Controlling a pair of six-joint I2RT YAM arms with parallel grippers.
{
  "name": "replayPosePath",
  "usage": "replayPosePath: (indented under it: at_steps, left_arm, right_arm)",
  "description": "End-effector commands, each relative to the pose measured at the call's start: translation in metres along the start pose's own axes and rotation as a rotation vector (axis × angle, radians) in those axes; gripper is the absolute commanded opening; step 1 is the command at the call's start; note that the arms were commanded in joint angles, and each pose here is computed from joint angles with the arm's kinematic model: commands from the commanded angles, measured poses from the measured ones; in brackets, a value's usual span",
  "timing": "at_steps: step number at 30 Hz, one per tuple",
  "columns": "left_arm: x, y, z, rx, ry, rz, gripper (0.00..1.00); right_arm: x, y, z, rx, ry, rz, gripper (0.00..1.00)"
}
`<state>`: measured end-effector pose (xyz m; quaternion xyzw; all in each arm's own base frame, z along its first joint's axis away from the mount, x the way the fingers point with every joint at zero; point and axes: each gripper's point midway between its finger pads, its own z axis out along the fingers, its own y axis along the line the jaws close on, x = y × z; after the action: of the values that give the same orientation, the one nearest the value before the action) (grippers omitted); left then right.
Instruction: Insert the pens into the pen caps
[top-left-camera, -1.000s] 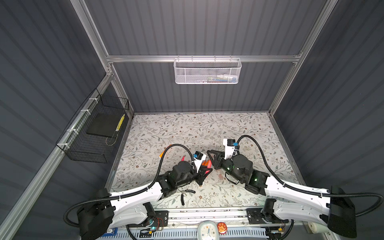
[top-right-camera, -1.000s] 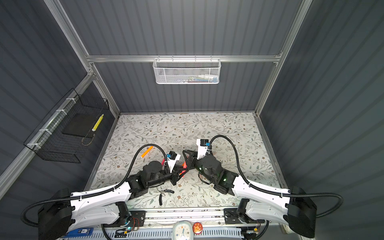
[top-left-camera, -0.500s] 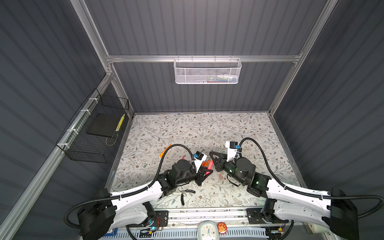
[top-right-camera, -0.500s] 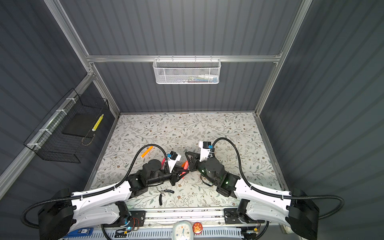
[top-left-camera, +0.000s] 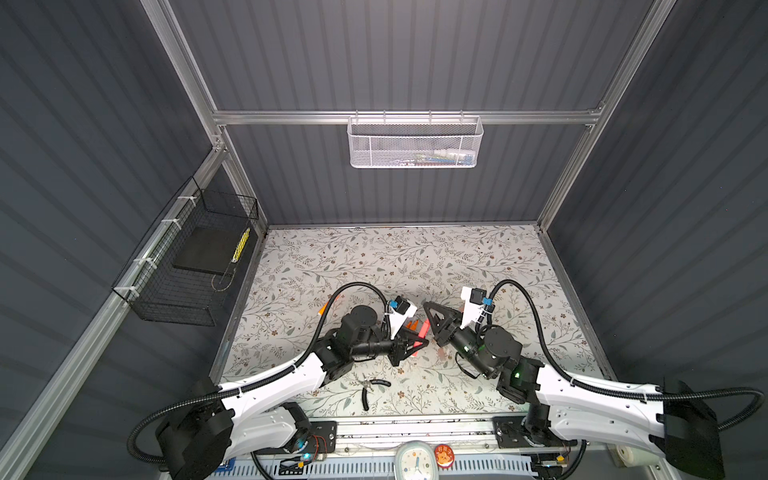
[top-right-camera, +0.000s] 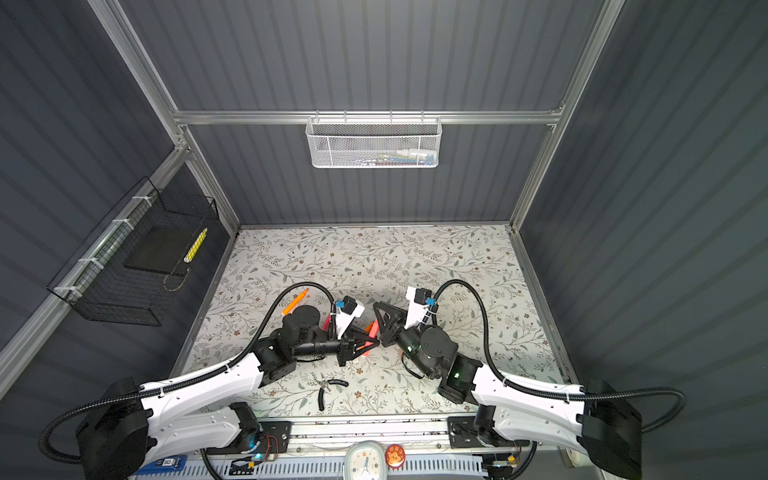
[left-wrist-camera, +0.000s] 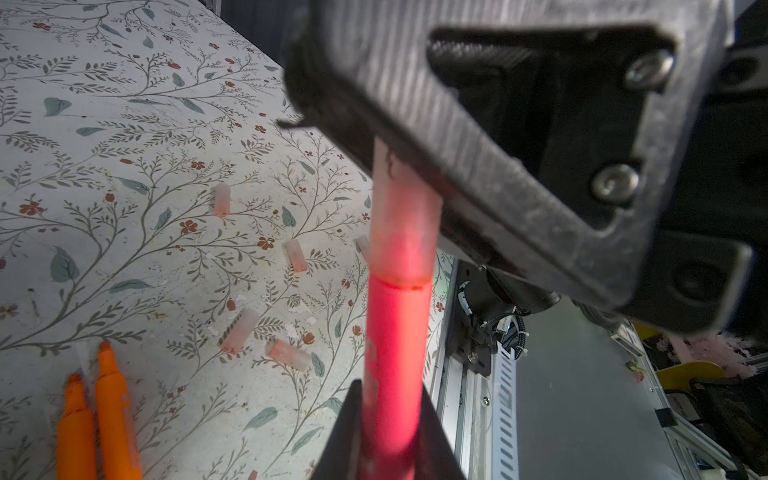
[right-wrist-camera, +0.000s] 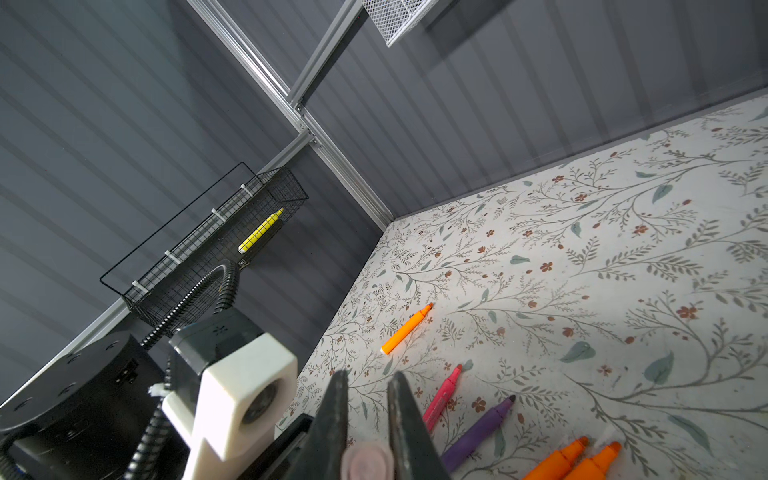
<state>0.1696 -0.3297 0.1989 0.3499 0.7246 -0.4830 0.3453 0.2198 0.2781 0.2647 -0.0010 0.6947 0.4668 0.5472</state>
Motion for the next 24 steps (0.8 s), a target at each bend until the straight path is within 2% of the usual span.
replayPosePath:
  at_steps: [1, 10, 15, 18, 24]
  left_arm:
    - [-0.108, 0.04, -0.034, -0.297, -0.349, 0.061, 0.0]
    - [-0.128, 0.039, -0.048, -0.361, -0.387, 0.126, 0.0]
    - [-0.133, 0.042, -0.056, -0.401, -0.412, 0.137, 0.0]
    - [-0.133, 0.037, -0.055, -0.377, -0.41, 0.14, 0.0]
    - [-0.134, 0.03, -0.056, -0.265, -0.417, 0.109, 0.0]
  right_arm:
    - [0.075, 0.021, -0.014, -0.114, 0.283, -0.015, 0.0]
    - [0.093, 0.028, -0.008, -0.147, 0.312, -0.027, 0.0]
    - [0.104, 0.021, -0.005, -0.1, 0.332, -0.052, 0.0]
    - [0.105, 0.02, -0.005, -0.1, 0.333, -0.058, 0.0]
    - [0.108, 0.029, -0.015, -0.194, 0.326, -0.075, 0.0]
